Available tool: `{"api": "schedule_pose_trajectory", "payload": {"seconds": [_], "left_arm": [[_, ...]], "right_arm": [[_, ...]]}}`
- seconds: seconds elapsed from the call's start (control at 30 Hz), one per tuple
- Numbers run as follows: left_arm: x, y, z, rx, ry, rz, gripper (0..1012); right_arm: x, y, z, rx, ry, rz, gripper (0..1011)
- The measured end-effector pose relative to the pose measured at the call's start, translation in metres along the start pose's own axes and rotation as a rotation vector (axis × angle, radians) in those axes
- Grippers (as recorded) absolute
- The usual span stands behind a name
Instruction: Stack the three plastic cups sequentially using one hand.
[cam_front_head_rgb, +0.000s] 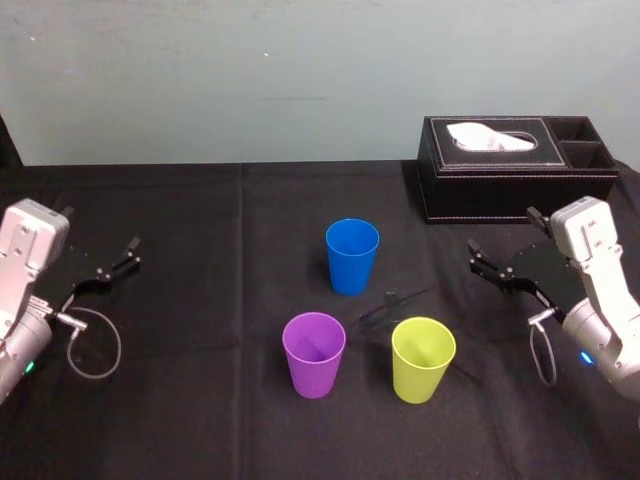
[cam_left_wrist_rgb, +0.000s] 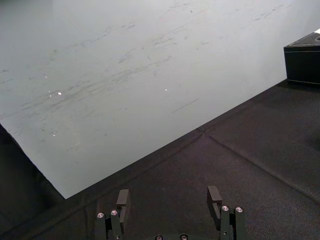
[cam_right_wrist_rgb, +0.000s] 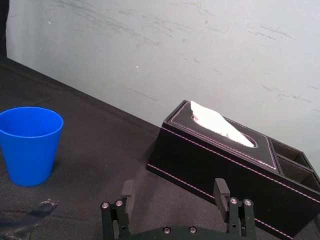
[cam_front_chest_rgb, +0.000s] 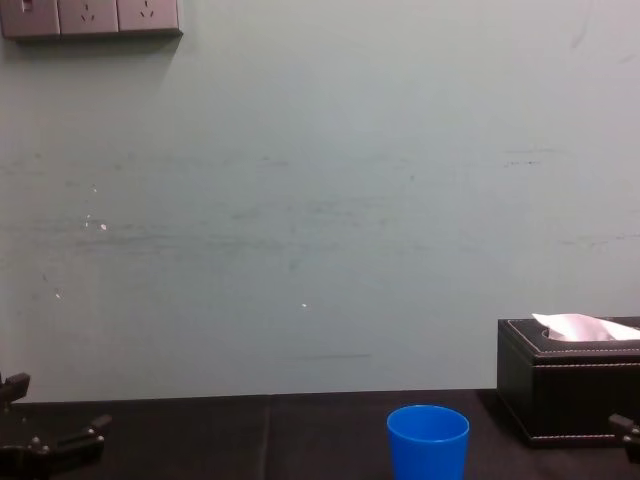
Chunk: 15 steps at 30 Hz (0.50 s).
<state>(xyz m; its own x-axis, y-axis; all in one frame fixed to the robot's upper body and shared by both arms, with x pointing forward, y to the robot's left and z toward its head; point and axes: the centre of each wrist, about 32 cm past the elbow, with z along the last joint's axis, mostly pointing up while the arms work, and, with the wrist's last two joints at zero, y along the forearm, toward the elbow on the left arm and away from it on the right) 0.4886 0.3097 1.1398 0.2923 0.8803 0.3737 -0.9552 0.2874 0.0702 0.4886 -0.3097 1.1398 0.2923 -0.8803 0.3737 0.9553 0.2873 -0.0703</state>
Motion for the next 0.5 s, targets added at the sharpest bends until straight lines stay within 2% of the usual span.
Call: {"api": "schedule_pose_trajectory", "payload": {"seconds": [0.5], "left_arm": [[0.0000,0.0000,0.0000,0.000,0.000,0.000,1010]], "right_arm": [[0.0000,0.0000,0.0000,0.000,0.000,0.000,1003]]}}
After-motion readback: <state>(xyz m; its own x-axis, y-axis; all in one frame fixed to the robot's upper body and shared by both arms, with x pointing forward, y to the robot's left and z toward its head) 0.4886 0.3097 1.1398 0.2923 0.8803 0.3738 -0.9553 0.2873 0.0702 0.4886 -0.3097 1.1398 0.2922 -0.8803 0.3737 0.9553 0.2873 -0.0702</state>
